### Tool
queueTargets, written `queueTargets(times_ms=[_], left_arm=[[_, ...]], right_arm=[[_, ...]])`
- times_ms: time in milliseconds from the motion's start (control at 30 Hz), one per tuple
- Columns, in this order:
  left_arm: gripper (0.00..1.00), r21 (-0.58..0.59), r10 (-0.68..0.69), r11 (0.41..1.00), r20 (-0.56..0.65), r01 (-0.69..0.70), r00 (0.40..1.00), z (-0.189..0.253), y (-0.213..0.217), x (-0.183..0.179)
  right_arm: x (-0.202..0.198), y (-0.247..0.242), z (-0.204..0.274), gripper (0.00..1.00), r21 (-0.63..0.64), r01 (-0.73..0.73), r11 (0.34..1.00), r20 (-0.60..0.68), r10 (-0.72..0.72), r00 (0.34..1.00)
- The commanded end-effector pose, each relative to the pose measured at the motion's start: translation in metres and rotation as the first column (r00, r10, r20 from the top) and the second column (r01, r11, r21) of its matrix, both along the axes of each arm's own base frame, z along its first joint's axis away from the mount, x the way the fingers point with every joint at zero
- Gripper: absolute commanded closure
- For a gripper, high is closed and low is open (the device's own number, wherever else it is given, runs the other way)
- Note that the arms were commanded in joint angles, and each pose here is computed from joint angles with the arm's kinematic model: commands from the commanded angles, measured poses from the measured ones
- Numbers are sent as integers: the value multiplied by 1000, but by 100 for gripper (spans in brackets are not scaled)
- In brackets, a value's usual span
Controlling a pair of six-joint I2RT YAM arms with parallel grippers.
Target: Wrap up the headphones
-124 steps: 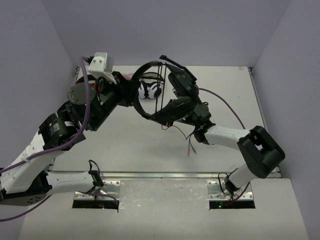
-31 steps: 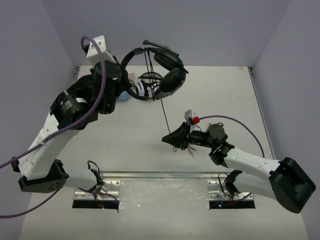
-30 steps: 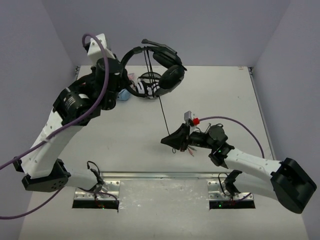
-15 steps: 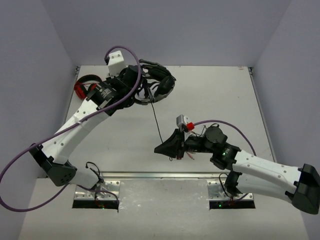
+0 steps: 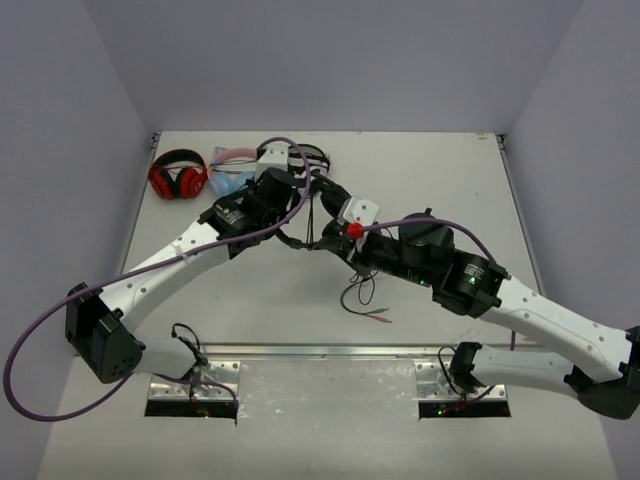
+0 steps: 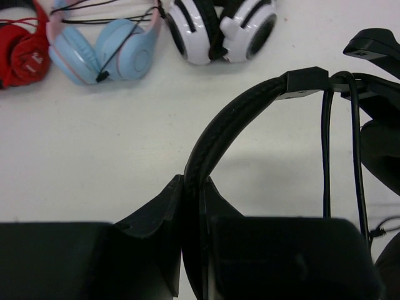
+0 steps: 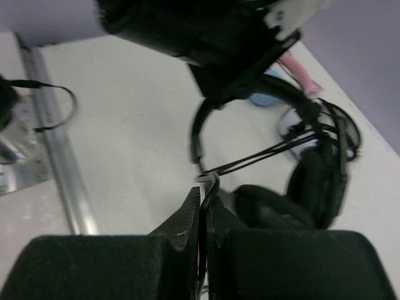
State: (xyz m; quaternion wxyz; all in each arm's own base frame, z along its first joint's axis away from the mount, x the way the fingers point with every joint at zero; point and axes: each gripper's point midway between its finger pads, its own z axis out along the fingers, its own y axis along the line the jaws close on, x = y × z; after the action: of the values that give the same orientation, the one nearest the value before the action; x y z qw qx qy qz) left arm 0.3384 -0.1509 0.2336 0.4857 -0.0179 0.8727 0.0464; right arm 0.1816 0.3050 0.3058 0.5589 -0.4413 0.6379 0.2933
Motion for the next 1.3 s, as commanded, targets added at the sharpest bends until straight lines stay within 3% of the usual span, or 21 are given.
queueTargets(times_ms=[0, 167, 233, 267, 300, 400, 433, 500, 567, 833, 1033, 1133, 1200, 1267], left_arm=[[100, -66, -272, 957, 147, 283, 951, 31, -39, 0], [100, 24, -389, 920, 168, 391, 906, 37, -60, -31], [100, 10, -426, 902, 182, 431, 887, 40, -63, -40], [100, -1, -462, 883, 179, 470, 869, 39, -68, -45], [100, -14, -484, 868, 191, 496, 854, 43, -70, -50], [100, -38, -594, 791, 194, 611, 781, 47, -88, -67], [99, -36, -615, 775, 191, 631, 765, 47, -91, -72], [100, -38, -637, 757, 178, 652, 750, 45, -95, -77], [100, -46, -658, 737, 180, 675, 731, 46, -100, -83], [100, -63, -685, 704, 201, 707, 700, 55, -104, -92], [100, -71, -696, 685, 230, 725, 680, 65, -104, -98], [100, -87, -713, 654, 262, 752, 650, 75, -105, -107], [100, -89, -711, 643, 300, 761, 636, 87, -102, -112], [100, -90, -684, 660, 339, 746, 646, 101, -96, -111]], right_arm=[[62, -40, 5, 99, -232, 259, 938, 262, -196, 945], [93, -68, 26, 93, -205, 390, 898, 352, -304, 885], [108, -88, 33, 91, -182, 447, 875, 368, -361, 857], [113, -93, 36, 92, -172, 465, 869, 376, -379, 846], [120, -103, 38, 99, -169, 490, 855, 382, -402, 832], [135, -115, 51, 99, -155, 549, 821, 411, -452, 792], [143, -117, 53, 88, -152, 571, 806, 425, -469, 775], [152, -126, 64, 84, -131, 601, 788, 435, -499, 750], [161, -132, 65, 80, -125, 609, 783, 413, -517, 749], [178, -129, 40, 83, -166, 577, 799, 338, -504, 795], [188, -136, 28, 84, -134, 599, 789, 299, -544, 784], [197, -145, 20, 84, -98, 591, 801, 204, -565, 799], [199, -149, 12, 86, -90, 582, 808, 162, -565, 809], [196, -147, 1, 95, -65, 565, 823, 111, -557, 823]])
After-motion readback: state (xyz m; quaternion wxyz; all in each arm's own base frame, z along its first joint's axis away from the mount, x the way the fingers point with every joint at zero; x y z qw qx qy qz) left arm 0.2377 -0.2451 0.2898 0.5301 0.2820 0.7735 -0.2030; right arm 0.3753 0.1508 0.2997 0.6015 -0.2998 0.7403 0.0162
